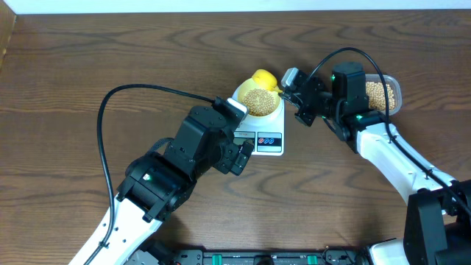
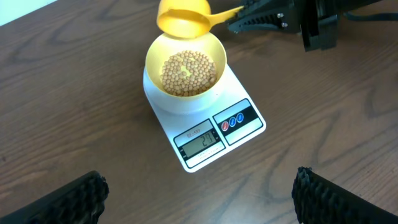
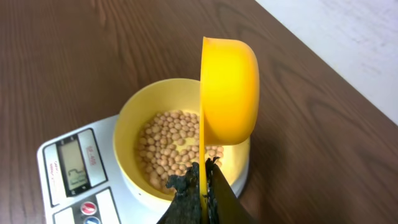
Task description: Scoop item into bowl and weigh 50g on scale
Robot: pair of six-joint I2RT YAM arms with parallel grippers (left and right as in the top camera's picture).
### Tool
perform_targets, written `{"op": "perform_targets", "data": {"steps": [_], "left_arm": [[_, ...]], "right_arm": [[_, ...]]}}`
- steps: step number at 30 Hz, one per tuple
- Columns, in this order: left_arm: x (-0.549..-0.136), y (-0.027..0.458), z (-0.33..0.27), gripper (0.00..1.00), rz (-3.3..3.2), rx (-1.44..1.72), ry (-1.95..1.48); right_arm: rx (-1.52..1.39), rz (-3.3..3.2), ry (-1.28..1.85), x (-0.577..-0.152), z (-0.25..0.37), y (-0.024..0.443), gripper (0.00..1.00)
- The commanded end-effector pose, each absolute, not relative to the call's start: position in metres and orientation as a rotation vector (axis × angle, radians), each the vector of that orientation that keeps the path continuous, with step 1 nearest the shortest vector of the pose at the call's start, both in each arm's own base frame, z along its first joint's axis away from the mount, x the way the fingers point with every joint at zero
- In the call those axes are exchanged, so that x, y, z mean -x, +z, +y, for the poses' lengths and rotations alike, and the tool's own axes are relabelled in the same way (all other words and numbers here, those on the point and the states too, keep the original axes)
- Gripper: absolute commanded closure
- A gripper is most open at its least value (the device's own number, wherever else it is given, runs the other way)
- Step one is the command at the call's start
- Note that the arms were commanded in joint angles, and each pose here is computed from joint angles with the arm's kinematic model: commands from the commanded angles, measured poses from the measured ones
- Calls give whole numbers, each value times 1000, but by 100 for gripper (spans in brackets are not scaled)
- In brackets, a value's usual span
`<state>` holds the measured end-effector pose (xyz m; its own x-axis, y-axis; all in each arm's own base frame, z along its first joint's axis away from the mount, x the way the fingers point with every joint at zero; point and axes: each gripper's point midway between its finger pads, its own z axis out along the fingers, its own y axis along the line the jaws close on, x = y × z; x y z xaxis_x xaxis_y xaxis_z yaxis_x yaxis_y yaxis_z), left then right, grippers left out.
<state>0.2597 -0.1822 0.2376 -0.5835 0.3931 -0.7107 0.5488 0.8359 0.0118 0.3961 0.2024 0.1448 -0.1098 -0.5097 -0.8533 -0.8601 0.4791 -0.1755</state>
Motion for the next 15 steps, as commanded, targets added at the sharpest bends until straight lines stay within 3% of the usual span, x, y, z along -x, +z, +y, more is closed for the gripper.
{"op": "perform_targets", "data": {"steps": [1, 7, 15], "left_arm": [[-260, 236, -182, 3, 2269, -705, -268], [-260, 236, -182, 3, 2269, -705, -268], [-260, 236, -182, 3, 2269, -705, -268]], "right_arm": [[1175, 1761, 422, -402, 193, 142, 99], [1123, 1767, 400, -412, 180, 146, 99], [797, 1763, 450, -446, 155, 185, 99]]}}
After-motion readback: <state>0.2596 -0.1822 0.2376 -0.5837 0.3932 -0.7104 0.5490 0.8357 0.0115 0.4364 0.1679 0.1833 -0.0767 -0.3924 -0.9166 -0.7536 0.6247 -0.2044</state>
